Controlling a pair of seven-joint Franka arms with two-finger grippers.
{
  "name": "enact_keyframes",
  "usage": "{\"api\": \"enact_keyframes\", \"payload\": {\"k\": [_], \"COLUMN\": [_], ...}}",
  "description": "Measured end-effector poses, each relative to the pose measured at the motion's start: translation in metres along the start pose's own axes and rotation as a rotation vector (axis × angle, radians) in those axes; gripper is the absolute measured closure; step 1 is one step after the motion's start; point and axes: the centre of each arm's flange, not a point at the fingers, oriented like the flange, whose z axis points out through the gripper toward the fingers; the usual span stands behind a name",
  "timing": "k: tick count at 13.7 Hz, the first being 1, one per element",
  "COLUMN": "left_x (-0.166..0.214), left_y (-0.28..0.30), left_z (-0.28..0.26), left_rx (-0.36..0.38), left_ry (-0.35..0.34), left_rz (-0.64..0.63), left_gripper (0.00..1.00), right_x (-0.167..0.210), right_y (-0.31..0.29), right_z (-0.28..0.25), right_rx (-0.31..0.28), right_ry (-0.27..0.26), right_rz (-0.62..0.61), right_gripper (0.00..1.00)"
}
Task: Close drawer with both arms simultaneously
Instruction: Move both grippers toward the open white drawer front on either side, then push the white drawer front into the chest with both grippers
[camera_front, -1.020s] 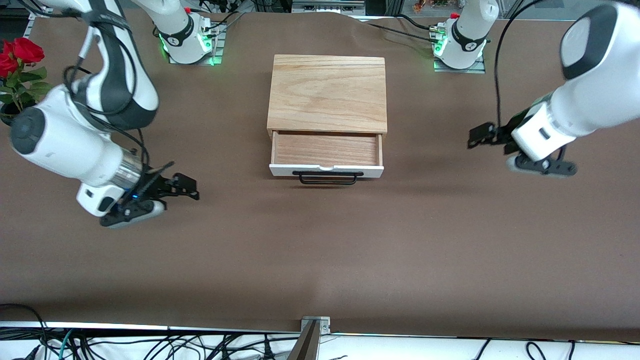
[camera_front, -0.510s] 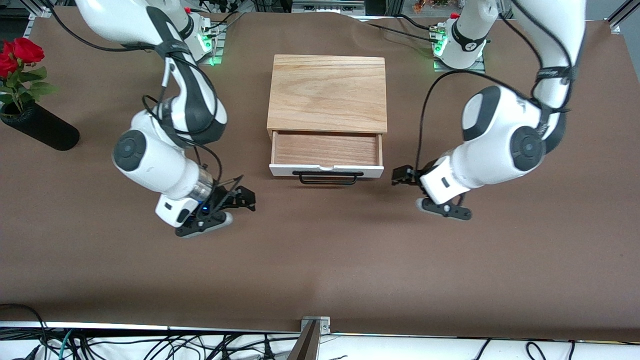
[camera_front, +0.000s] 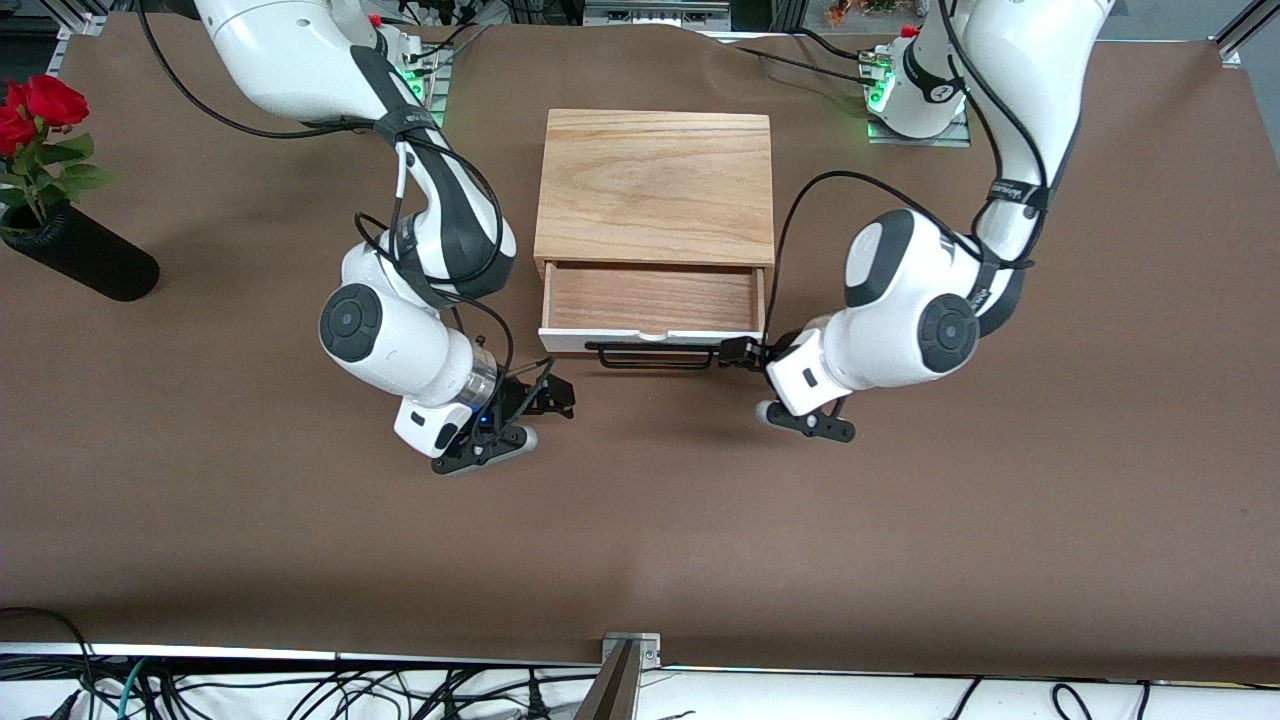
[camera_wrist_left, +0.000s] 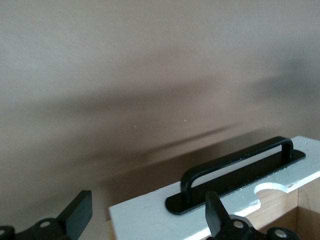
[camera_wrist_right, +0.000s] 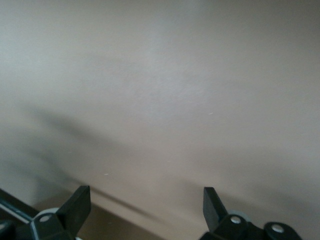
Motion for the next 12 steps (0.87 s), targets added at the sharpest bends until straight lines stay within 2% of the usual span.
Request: {"api": "enact_keyframes", "payload": {"k": [5, 10, 12], "left_x": [-0.002, -0.005, -0.005], "left_y": [0.006, 0.005, 0.005], "left_z": [0.023, 0.038, 0.038], "left_rx": [-0.001, -0.001, -0.001], "left_ry": [-0.036, -0.066, -0.067], "left_rz": [0.009, 0.007, 0.006], "left_gripper": [0.0, 0.0, 0.0], "right_x": [-0.016, -0.036, -0.038], "right_y": [-0.03, -0.044, -0.041], "right_z": [0.032, 0.046, 0.046], "right_rx": [0.071, 0.084, 0.107], "right_ry": [-0.073, -0.215, -0.249], "right_rz": [0.021, 0.07, 0.093], "right_gripper": [0.0, 0.0, 0.0]}}
